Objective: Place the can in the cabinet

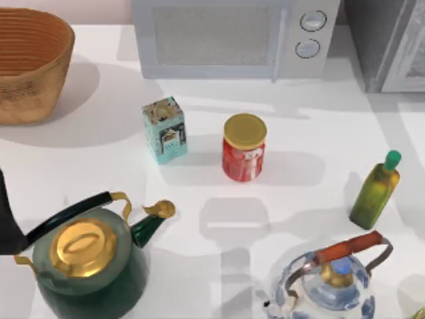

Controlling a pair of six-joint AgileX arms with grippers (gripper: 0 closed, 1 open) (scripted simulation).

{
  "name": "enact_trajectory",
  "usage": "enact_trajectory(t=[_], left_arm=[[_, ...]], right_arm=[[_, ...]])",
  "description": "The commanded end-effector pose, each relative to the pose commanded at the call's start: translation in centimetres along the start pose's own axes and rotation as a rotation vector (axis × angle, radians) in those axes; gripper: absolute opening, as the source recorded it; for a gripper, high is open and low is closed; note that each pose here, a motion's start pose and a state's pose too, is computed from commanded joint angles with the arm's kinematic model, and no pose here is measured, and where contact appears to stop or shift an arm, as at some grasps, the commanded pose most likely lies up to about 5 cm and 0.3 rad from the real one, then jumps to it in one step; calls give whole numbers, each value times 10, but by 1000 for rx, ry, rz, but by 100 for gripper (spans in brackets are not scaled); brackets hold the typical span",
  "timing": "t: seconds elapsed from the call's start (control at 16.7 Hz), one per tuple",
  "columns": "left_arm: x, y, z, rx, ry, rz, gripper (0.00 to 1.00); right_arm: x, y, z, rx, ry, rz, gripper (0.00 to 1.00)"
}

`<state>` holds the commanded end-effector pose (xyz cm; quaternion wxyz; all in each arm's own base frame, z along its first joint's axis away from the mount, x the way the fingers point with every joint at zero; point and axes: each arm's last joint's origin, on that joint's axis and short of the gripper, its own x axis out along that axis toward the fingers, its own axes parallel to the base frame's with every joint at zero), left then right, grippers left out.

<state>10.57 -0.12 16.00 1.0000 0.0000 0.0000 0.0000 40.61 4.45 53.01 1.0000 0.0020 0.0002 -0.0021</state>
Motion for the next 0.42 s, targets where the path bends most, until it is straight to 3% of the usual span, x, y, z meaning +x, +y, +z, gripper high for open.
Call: enact_trajectory(t=[0.12,0.42], left_arm=[[0,0,0,0,0,0,100],[0,0,0,0,0,0,100]], right_arm=[[0,0,0,0,0,0,100],[0,0,0,0,0,0,100]])
